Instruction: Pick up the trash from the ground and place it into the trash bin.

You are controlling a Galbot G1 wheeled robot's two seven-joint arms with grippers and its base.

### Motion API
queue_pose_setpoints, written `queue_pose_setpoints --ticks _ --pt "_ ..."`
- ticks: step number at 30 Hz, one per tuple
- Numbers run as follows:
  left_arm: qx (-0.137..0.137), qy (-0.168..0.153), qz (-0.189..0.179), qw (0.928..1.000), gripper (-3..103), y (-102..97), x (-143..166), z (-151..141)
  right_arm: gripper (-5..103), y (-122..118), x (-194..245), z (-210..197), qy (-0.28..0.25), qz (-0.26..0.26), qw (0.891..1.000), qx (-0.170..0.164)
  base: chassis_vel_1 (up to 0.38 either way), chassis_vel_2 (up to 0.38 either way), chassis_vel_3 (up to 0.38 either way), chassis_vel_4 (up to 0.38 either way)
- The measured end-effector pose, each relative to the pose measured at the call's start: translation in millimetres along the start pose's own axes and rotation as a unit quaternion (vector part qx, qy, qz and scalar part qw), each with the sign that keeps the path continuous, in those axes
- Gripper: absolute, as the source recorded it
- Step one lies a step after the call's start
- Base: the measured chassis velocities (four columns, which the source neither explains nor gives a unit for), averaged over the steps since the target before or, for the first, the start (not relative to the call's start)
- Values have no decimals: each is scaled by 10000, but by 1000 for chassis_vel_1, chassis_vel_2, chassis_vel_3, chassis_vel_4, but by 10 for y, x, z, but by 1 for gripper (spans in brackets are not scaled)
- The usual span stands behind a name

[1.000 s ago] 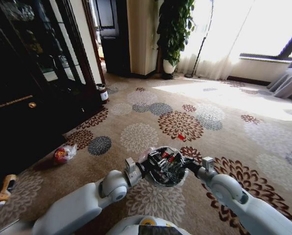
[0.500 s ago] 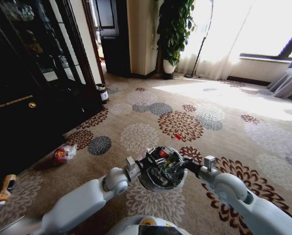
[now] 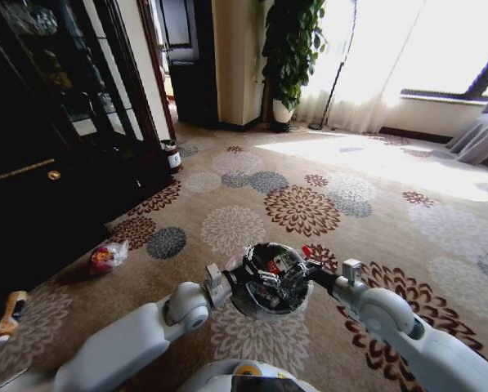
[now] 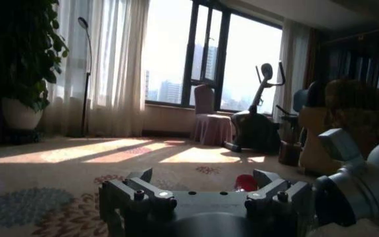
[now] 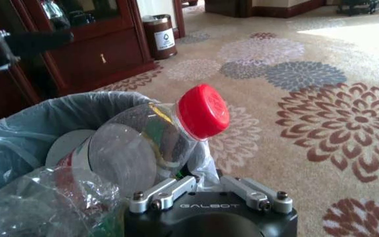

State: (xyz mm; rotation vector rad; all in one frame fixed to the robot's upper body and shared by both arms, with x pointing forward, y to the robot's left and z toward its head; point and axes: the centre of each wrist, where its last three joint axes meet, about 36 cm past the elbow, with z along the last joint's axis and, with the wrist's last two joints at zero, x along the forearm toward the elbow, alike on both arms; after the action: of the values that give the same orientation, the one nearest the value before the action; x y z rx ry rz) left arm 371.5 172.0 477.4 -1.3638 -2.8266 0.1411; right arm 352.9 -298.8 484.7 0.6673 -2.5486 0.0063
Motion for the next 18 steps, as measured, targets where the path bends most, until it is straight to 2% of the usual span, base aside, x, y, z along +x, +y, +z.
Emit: queue_pose_setpoints --ticks 1,2,5,6,7,8,9,10,12,13,15,16,17,18 --pt "98 -194 -255 9994 100 115 35 -113 1 -26 3 -7 -12 40 10000 18 0 0 0 0" --pt "98 -194 -255 9994 100 115 35 -113 1 -26 3 -7 -12 40 10000 18 0 0 0 0" --pt "234 -540 -975 9935 100 361 183 -266 1 -68 26 -52 -55 183 9998 94 0 0 0 0" --pt "234 -540 -975 9935 100 361 183 -266 1 -68 26 -52 -55 183 9998 94 0 0 0 0" --pt "289 -564 -1514 9864 100 455 224 -265 1 -60 97 -109 -97 431 9990 106 0 0 0 0" --pt "316 -556 -1703 9833 100 493 229 -262 1 -54 125 -127 -91 526 9985 94 0 0 0 0" --pt "316 -556 -1703 9833 100 493 229 -262 1 -54 125 -127 -91 526 9985 94 0 0 0 0" --pt "351 -426 -2207 9738 100 578 248 -223 1 -29 215 -210 -42 843 9964 9 0 0 0 0" --pt "301 -151 -2763 9605 100 599 381 -133 1 -53 229 -340 219 1227 9921 -129 0 0 0 0" --pt "301 -151 -2763 9605 100 599 381 -133 1 -53 229 -340 219 1227 9921 -129 0 0 0 0" --pt "307 34 -3208 9466 100 547 581 -53 1 -91 168 -496 436 1198 9917 -143 0 0 0 0" --pt "398 142 -3440 9380 100 500 709 -6 1 -110 128 -589 578 1091 9922 -137 0 0 0 0" --pt "398 142 -3440 9380 100 500 709 -6 1 -110 128 -589 578 1091 9922 -137 0 0 0 0" --pt "482 164 -3594 9318 100 468 787 29 1 -111 102 -625 666 1013 9925 -147 0 0 0 0"
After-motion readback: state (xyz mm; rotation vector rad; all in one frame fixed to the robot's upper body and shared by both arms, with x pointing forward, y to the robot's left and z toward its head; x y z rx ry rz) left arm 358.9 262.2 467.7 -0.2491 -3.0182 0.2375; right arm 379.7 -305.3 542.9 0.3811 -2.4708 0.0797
